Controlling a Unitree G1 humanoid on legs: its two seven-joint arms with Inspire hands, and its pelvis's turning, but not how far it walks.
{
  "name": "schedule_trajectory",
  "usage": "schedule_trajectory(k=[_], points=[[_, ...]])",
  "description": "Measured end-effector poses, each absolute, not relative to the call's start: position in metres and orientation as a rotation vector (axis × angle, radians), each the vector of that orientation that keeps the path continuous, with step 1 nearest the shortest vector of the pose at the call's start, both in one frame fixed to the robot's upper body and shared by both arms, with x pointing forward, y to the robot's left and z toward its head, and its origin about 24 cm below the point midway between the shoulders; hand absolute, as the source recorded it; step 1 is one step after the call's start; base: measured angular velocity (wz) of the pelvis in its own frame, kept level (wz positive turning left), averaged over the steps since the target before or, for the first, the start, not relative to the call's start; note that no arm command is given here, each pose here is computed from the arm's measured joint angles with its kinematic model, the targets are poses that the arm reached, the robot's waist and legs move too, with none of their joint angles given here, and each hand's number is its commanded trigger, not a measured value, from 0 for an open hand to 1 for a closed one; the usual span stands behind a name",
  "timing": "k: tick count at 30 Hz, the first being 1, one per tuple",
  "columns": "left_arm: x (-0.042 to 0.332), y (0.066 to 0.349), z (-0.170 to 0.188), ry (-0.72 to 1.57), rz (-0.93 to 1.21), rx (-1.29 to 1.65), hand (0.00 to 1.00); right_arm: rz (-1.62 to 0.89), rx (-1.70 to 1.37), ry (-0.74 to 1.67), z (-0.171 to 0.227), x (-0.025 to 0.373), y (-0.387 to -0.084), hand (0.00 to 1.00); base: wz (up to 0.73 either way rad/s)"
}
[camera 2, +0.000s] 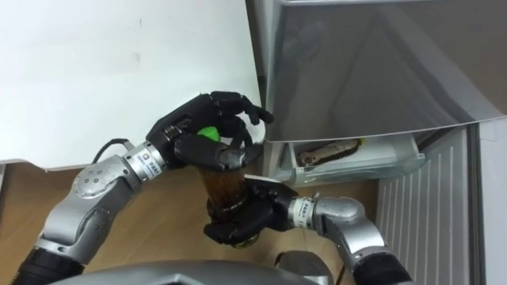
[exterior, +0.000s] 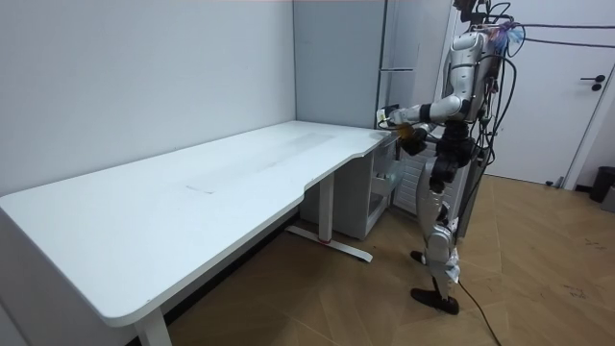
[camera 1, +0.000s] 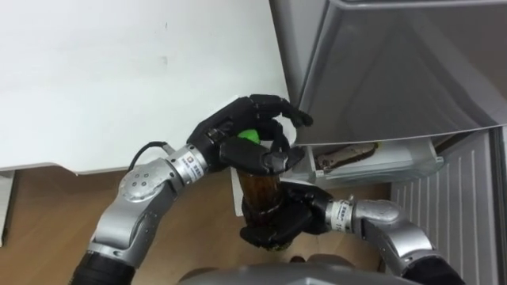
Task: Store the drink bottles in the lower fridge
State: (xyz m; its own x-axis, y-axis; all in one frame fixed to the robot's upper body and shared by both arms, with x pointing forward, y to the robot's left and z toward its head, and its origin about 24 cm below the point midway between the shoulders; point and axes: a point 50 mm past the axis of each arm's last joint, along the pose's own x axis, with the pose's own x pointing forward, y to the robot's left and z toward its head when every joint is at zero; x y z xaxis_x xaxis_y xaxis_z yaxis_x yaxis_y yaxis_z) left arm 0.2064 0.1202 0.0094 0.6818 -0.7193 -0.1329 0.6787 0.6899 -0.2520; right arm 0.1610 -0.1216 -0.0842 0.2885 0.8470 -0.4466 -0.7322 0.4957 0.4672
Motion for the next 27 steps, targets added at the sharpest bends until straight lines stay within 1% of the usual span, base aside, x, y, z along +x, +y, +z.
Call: schedule_trajectory(k=[10, 17, 20, 22, 25, 27], points=[[0.209, 0.122, 0.017, 0.196, -0.788, -0.182, 0.00, 1.050, 0.177, 0.714, -0.084, 0.162, -0.125, 1.00, 0.00], [0.213, 0.123, 0.051, 0.043, -0.797, -0.171, 0.00, 0.973, 0.239, 0.781, -0.096, 0.155, -0.128, 1.00, 0.00], [0.214, 0.125, 0.070, -0.053, -0.789, -0.219, 0.00, 0.952, 0.225, 0.806, -0.098, 0.153, -0.131, 1.00, 0.01], [0.217, 0.132, 0.085, -0.143, -0.749, -0.252, 0.00, 0.940, 0.197, 0.820, -0.099, 0.152, -0.137, 1.00, 0.00], [0.221, 0.143, 0.093, -0.196, -0.691, -0.312, 0.00, 0.908, 0.201, 0.826, -0.100, 0.152, -0.143, 1.00, 0.00], [0.223, 0.158, 0.100, -0.240, -0.616, -0.333, 0.00, 0.847, 0.219, 0.818, -0.101, 0.151, -0.153, 1.00, -0.02]])
